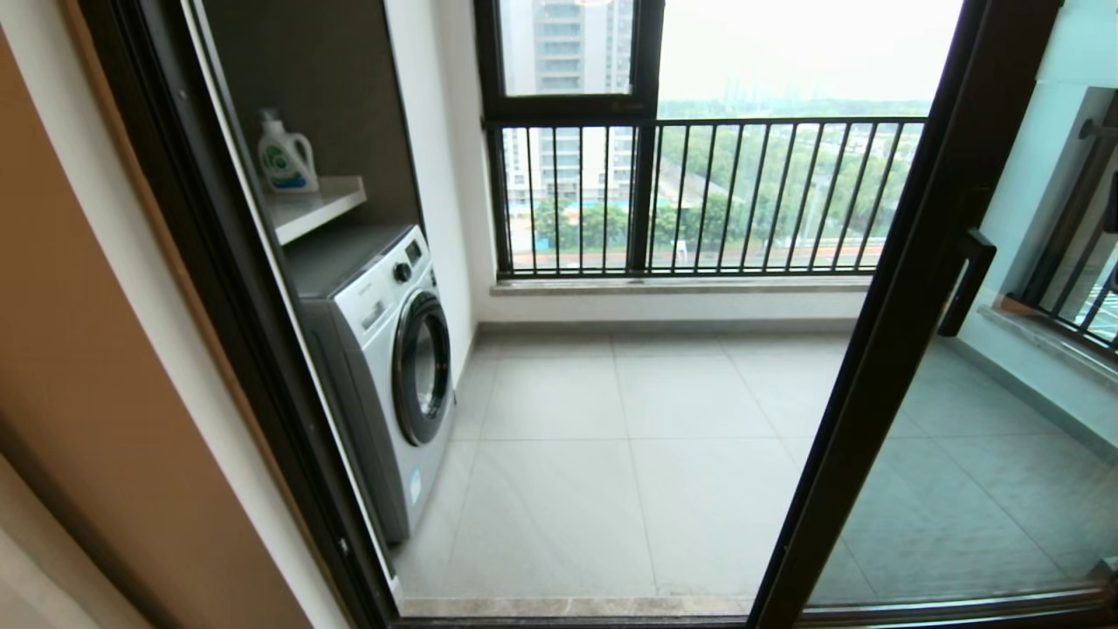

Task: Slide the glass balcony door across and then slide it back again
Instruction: Close the slid door

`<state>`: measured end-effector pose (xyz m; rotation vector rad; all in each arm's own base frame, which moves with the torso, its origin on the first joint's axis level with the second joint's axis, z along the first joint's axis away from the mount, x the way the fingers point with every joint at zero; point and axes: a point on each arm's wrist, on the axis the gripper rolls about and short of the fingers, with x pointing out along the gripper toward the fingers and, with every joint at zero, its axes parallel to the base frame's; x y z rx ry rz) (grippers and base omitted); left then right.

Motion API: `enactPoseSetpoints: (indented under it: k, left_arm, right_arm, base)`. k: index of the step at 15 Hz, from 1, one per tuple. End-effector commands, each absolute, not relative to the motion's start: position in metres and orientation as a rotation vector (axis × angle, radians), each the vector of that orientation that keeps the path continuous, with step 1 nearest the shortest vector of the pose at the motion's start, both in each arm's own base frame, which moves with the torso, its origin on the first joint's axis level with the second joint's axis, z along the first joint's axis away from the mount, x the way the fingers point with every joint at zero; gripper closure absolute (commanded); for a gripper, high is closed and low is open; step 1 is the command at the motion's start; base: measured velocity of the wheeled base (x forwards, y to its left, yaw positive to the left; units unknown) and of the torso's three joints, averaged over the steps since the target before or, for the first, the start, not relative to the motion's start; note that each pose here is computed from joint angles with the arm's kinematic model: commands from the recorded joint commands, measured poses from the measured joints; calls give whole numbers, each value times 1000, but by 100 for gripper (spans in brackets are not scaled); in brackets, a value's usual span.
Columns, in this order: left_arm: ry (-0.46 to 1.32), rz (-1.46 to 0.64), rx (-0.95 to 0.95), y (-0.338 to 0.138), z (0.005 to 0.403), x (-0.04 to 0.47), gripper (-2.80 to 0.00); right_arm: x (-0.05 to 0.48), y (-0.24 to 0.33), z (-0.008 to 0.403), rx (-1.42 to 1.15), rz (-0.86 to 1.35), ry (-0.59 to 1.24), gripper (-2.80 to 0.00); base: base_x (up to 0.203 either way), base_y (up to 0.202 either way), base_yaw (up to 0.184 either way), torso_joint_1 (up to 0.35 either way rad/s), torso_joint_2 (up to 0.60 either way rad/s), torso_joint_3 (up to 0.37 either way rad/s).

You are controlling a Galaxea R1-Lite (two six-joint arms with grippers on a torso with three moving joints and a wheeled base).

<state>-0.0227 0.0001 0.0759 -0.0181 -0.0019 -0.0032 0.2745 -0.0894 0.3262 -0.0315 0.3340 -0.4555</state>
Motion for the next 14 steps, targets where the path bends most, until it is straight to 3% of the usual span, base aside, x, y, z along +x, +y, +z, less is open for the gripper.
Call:
enactPoseSetpoints:
  k: [1, 3, 14]
  left_arm:
    - [-3, -3, -18, 0, 76, -23, 0]
    - [-3, -3, -18, 0, 76, -23, 0]
    - [-3, -3, -18, 0, 76, -23, 0]
  right_arm:
    - [285, -91, 299, -25, -438, 431, 0]
    - [286, -83, 276, 76, -386, 479, 0]
    - [317, -120, 248, 108, -428, 414, 0]
  base:
    - [0, 0, 0, 0, 0, 0]
    - [0, 0, 0, 0, 0, 0]
    - [0, 0, 0, 0, 0, 0]
